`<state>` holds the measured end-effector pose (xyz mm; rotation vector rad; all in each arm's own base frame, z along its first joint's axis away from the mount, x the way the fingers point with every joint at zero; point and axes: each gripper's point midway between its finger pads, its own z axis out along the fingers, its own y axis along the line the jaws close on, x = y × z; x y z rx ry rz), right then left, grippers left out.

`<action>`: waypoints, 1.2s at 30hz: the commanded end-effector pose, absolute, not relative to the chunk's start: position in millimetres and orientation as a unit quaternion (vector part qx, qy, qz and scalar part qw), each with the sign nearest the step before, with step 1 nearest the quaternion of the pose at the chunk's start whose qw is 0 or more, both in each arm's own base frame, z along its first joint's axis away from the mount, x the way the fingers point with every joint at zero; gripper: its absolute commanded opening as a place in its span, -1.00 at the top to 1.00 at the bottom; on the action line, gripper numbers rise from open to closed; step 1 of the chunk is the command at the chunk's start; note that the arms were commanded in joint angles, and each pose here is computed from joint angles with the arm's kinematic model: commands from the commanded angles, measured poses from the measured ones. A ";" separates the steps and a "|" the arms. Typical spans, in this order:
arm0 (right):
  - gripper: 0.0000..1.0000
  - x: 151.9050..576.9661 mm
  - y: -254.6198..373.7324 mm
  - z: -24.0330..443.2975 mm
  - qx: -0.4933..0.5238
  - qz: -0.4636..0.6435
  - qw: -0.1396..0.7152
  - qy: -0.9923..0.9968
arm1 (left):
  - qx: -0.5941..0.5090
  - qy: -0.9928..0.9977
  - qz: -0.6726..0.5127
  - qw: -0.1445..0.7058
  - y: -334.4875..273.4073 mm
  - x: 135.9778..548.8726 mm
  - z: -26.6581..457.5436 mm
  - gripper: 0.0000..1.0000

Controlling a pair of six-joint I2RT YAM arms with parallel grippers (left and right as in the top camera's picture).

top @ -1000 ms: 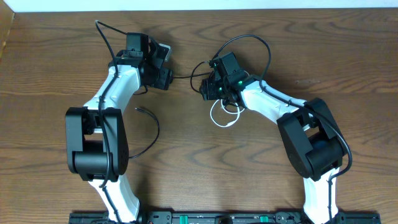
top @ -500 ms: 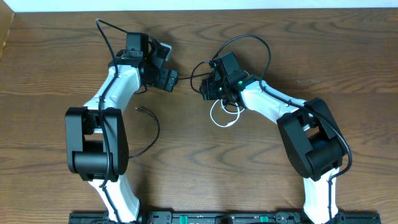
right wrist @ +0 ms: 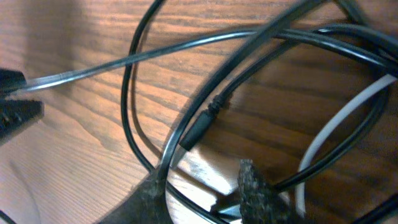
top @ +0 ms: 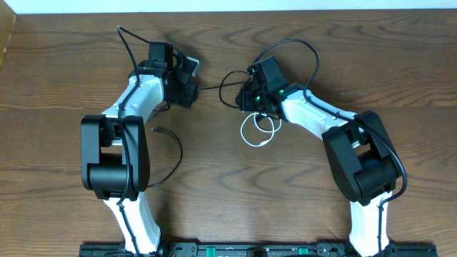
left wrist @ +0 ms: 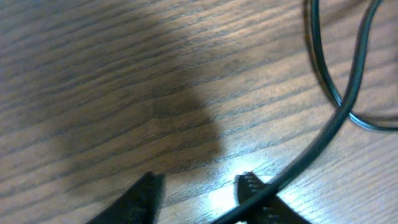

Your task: Untangle cables

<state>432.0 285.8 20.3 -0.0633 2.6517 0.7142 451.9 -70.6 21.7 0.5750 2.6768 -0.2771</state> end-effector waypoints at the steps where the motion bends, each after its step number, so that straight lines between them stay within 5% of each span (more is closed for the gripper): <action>1: 0.78 433.1 283.0 15.0 -0.013 0.256 0.187 0.948 | 0.206 0.951 -0.095 0.210 -71.1 457.6 35.3 0.74; 2: 0.98 433.4 282.6 15.5 -0.013 0.256 0.188 0.948 | 0.204 0.950 -0.095 0.215 -71.1 458.3 39.9 0.84; 9: 0.98 442.4 261.1 42.1 0.007 0.257 0.201 0.945 | 0.163 0.939 -0.098 0.288 -71.2 467.9 107.2 0.85; 15: 0.98 451.2 217.9 65.1 0.049 0.235 0.211 0.948 | 0.121 0.892 -0.144 0.411 -82.9 470.3 214.9 0.85; 24: 0.98 440.3 155.3 39.8 0.107 0.130 0.178 0.970 | 0.104 0.771 -0.243 0.579 -102.9 426.4 384.1 0.85; 36: 0.97 431.5 140.5 27.1 0.115 0.093 0.172 0.974 | 0.097 0.638 -0.308 0.699 -103.5 346.9 515.4 0.85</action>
